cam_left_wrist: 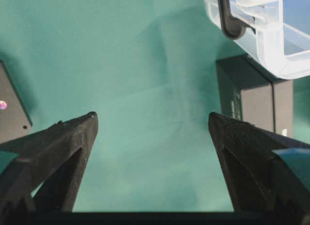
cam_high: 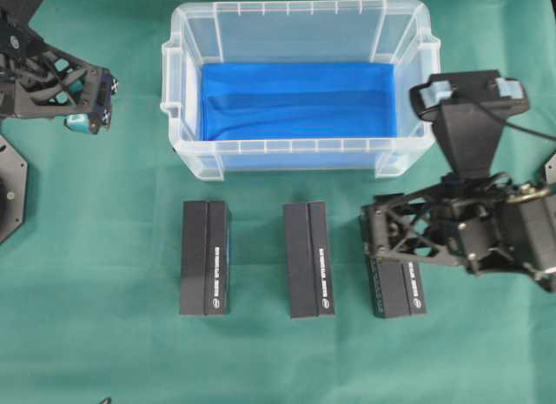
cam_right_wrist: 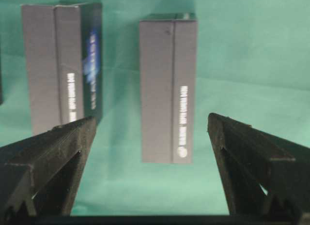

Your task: Take out the box from the case.

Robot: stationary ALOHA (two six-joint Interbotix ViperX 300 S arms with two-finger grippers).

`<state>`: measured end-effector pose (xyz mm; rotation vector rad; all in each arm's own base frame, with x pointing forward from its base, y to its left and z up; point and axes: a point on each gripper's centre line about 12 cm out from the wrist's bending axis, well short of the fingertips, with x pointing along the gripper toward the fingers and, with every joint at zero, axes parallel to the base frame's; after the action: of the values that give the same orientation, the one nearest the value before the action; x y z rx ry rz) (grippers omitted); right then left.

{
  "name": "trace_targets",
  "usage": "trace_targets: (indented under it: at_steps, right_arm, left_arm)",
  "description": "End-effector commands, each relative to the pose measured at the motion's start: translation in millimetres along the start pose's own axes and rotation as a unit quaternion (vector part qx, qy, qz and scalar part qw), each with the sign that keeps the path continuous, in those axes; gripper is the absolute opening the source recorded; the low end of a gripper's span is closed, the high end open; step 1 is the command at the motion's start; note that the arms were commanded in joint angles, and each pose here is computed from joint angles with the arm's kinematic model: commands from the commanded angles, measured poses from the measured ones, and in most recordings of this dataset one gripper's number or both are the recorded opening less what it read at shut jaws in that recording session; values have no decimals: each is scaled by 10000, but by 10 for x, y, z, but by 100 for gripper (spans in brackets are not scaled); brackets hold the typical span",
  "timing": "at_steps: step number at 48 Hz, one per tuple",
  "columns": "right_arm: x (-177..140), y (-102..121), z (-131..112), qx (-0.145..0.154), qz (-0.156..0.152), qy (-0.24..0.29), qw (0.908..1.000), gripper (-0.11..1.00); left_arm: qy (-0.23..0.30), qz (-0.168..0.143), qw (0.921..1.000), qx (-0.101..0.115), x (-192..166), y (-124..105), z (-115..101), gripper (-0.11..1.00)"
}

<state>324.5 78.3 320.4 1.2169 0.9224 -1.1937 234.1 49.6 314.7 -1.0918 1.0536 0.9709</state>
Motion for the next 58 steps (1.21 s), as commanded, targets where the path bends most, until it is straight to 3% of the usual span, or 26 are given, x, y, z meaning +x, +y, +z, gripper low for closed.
trace_targets:
  at_steps: [1, 12, 28, 44, 58]
  right_arm:
    - [-142, -128, 12, -3, 158, 100, 9998, 90]
    - [-181, -517, 46, -16, 130, 200, 9997, 90]
    - [-305, -973, 67, -261, 176, 325, 9990, 90]
    - [-302, -990, 134, -245, 209, 260, 9991, 90]
    - [-236, -1079, 570, -136, 202, 90, 9997, 90]
  left_arm:
    - [-68, -163, 9998, 1, -99, -35, 13, 97]
    - [-73, -178, 9998, -15, -107, -22, 8, 97]
    - [-102, -233, 9997, -14, -107, -31, 13, 97]
    - [-186, -398, 9990, -62, -106, -69, 33, 97]
    - [-188, -405, 9989, -139, -110, -66, 36, 97]
